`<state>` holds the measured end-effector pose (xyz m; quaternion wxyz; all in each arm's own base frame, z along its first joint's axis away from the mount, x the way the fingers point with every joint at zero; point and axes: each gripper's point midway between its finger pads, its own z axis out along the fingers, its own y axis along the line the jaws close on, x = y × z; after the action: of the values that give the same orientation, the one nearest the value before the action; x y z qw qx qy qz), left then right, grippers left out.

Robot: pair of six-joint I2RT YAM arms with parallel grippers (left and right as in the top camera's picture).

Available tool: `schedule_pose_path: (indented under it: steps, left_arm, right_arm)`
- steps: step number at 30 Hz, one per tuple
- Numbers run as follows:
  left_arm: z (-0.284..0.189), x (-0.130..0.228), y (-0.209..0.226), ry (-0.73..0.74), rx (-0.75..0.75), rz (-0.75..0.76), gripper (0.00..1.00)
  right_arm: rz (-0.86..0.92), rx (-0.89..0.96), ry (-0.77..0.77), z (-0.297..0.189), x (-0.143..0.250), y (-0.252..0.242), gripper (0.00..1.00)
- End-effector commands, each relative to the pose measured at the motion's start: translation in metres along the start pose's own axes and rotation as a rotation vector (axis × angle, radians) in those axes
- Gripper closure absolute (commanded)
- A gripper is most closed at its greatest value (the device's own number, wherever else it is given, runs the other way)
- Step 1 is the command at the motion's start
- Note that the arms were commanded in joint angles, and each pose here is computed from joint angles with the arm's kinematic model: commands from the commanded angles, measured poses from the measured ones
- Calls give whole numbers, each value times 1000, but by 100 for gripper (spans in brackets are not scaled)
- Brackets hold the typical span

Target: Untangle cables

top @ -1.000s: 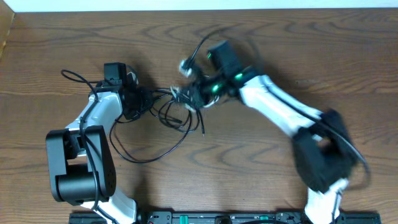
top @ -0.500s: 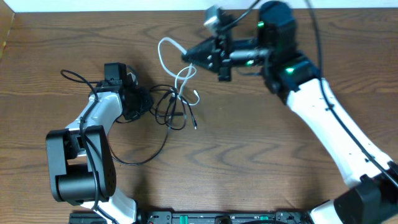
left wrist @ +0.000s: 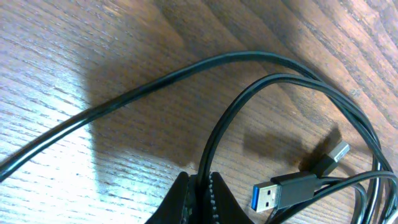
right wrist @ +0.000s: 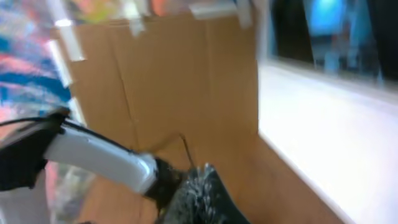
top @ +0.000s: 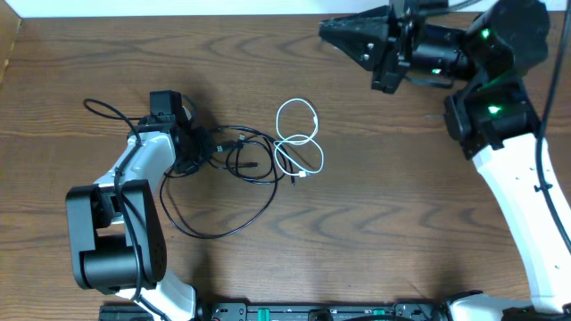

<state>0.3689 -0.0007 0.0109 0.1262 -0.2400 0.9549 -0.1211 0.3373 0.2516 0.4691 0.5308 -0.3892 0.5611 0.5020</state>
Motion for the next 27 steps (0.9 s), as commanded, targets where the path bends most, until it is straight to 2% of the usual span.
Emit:
schedule_pose_path:
  steps: [1, 2, 3, 6, 12, 16, 27]
  left_arm:
    - [2, -2, 6, -2, -29, 6, 92]
    - [2, -2, 6, -2, -29, 6, 92]
    - [2, -2, 6, -2, -29, 6, 92]
    - [2, -1, 7, 1, -30, 6, 92]
    - [2, -1, 7, 1, -30, 6, 92]
    - [2, -1, 7, 1, -30, 6, 91]
    - [2, -1, 7, 1, -30, 6, 87]
  right_arm:
    - [132, 138, 76, 3, 38, -39, 75]
    - [215, 181, 137, 3, 64, -51, 58]
    - [277, 204, 176, 2, 81, -58, 46]
    - [419, 234, 274, 0, 123, -69, 32]
    - [584, 233, 465, -4, 201, -75, 23]
    - [648, 193, 584, -2, 249, -70, 12]
    - [793, 88, 829, 29, 367, -45, 8]
